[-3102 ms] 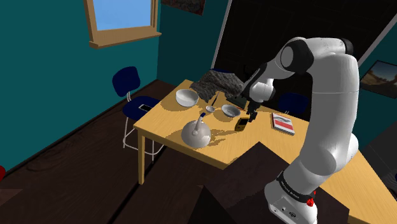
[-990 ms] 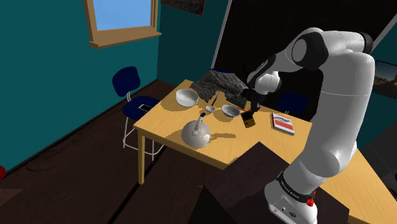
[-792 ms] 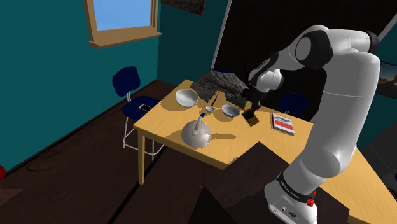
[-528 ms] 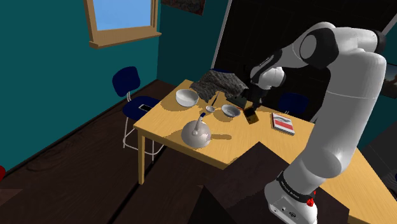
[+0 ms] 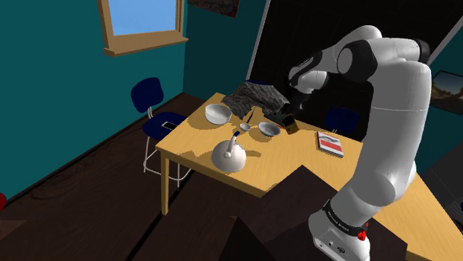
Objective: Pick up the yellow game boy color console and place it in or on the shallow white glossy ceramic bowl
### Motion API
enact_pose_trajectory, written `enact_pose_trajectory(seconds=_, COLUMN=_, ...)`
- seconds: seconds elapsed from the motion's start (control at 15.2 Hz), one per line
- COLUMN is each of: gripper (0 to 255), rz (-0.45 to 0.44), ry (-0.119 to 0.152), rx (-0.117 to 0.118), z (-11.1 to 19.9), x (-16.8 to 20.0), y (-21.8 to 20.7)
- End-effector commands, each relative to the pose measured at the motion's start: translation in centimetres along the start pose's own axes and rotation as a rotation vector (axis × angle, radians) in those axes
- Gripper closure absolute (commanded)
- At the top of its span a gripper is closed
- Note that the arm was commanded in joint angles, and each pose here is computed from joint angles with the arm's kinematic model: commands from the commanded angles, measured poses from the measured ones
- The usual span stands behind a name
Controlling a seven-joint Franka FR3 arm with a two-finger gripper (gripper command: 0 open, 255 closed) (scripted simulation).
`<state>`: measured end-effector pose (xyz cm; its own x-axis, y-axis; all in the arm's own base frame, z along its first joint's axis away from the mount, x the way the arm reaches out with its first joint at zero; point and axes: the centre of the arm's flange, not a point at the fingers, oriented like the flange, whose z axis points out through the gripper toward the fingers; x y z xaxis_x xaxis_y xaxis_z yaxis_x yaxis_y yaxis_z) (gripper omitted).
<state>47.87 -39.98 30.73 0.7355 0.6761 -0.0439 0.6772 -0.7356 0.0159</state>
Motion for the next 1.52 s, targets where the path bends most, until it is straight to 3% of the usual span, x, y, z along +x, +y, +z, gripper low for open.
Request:
enact_pose_trajectory(seconds=0.0, gripper=255, rz=0.0, ry=0.001, rx=0.001, z=-0.7, x=0.8, y=2.6)
enact_pose_trajectory(seconds=0.59, gripper=255, rz=0.0, ry=0.001, rx=0.001, z=-3.7, x=4.1, y=13.1)
enact_pose_trajectory(seconds=1.45, gripper=255, rz=0.0, ry=0.001, rx=0.001, z=3.2, x=4.4, y=13.0)
